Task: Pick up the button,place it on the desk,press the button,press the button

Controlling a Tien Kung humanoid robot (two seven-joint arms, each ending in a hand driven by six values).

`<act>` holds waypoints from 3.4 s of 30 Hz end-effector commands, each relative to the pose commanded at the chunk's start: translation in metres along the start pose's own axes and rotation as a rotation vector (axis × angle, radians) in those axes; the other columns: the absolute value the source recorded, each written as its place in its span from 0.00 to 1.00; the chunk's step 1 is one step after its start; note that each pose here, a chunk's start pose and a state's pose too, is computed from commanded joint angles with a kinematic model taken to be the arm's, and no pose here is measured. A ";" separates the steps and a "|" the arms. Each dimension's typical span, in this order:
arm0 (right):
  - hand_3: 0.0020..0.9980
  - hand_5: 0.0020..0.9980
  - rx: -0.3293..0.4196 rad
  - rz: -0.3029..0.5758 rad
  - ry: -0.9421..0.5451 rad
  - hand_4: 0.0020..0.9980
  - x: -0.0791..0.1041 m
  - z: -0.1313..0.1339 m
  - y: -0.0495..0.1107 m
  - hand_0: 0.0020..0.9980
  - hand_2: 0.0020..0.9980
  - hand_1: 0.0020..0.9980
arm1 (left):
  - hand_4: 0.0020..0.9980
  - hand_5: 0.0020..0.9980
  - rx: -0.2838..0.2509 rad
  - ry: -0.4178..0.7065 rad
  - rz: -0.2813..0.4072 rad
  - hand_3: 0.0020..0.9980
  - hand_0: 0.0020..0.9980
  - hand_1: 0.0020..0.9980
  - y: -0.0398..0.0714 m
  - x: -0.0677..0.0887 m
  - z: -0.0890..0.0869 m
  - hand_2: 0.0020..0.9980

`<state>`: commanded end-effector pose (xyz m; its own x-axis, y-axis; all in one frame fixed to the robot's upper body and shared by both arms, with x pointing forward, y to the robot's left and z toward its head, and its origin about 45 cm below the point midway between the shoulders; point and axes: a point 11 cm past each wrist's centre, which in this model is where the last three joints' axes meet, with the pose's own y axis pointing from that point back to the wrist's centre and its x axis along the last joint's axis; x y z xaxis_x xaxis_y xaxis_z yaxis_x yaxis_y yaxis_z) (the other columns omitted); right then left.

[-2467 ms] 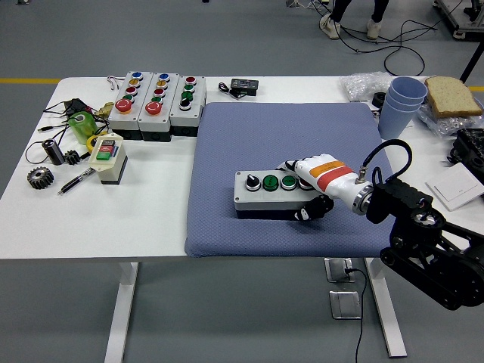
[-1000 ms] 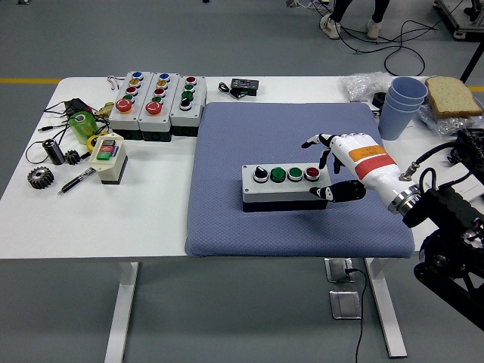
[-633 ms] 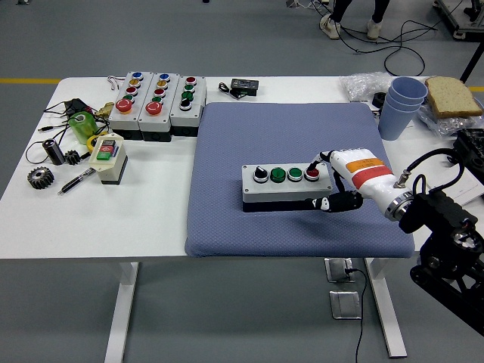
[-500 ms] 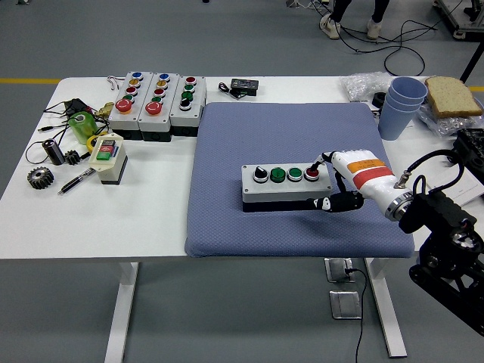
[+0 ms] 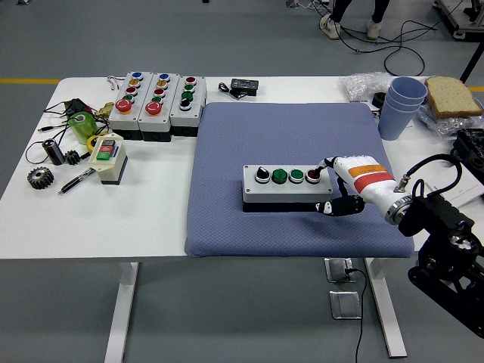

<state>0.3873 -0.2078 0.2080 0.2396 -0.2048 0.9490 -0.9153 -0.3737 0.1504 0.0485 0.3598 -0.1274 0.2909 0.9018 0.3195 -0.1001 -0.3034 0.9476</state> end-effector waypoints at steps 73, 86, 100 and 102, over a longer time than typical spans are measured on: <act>0.70 0.42 0.089 0.291 -0.599 0.86 0.067 -0.013 0.012 0.43 0.47 0.27 | 0.33 0.64 -0.002 -0.008 0.002 0.59 0.62 0.66 0.000 0.001 0.001 0.68; 0.69 0.41 -0.026 0.353 -1.196 0.87 0.048 0.045 0.046 0.70 0.70 0.65 | 0.33 0.64 0.000 -0.016 0.001 0.59 0.62 0.66 0.000 0.000 0.000 0.68; 0.68 0.42 -0.160 0.378 -1.790 0.86 0.020 0.076 0.064 0.72 0.70 0.66 | 0.33 0.65 -0.008 -0.017 0.004 0.59 0.62 0.66 0.000 0.002 0.003 0.68; 0.67 0.41 -0.161 0.377 -1.800 0.85 0.019 0.076 0.064 0.71 0.69 0.66 | 0.33 0.65 -0.008 -0.018 0.004 0.59 0.62 0.66 0.000 0.002 0.004 0.68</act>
<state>0.3583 -0.3044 0.2148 -0.0450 -0.8885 -0.4567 -0.9883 -0.0271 0.1502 0.0527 0.3607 -0.1266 0.3071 0.8949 0.3237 -0.1090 -0.3049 0.9461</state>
